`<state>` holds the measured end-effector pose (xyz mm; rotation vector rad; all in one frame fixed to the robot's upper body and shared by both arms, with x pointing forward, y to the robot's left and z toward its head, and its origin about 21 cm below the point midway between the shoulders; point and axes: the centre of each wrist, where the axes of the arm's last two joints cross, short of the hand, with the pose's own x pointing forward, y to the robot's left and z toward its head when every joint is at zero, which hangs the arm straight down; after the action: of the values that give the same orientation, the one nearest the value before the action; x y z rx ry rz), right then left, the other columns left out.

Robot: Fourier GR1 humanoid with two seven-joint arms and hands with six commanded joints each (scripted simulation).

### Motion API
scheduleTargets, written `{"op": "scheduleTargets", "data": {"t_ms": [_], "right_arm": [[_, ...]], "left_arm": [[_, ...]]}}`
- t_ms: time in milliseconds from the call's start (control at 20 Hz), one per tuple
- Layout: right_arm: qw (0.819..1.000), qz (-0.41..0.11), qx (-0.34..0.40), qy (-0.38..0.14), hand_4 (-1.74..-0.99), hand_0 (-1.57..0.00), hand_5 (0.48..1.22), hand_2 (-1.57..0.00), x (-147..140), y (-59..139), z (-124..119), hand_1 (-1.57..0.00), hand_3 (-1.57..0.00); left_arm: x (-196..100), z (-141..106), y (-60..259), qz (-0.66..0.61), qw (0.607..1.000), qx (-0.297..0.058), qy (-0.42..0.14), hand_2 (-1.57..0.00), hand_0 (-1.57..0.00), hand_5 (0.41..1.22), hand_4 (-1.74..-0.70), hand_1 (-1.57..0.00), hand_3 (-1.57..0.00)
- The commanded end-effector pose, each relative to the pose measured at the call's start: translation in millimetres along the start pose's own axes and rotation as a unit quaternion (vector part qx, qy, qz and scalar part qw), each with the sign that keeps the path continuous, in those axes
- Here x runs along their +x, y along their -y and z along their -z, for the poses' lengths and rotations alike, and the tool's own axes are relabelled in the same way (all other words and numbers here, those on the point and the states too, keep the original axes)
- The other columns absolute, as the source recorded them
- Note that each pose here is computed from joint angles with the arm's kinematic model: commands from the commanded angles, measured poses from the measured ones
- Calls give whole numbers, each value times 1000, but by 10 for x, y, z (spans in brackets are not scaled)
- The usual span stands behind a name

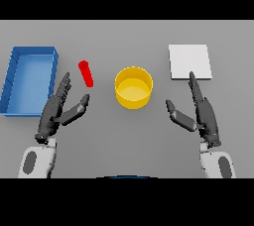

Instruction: Pick up the red beaker and tilt it to pour out 1 green nut into yellow bowl. Pick up the yellow bowl and place it on the metallic measuring scale.

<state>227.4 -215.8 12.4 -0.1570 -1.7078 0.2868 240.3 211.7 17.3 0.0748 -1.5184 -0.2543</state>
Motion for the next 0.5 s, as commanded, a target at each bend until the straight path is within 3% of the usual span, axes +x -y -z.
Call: {"op": "scheduleTargets", "data": {"t_ms": [0, 450], "right_arm": [[1000, 6, 0, -2, -1189, 1, 626, 1, 6, 8, 9, 1, 1], [1000, 17, 5, 5, -1227, 1, 625, 1, -4, -14, 18, 1, 1]], "left_arm": [[-36, 86, 4, -2, 1000, -3, -8, 1, 1, 643, -1145, 1, 1], [-246, 725, -14, 10, 1000, -17, -10, 1, 1, 637, -1183, 1, 1]]}}
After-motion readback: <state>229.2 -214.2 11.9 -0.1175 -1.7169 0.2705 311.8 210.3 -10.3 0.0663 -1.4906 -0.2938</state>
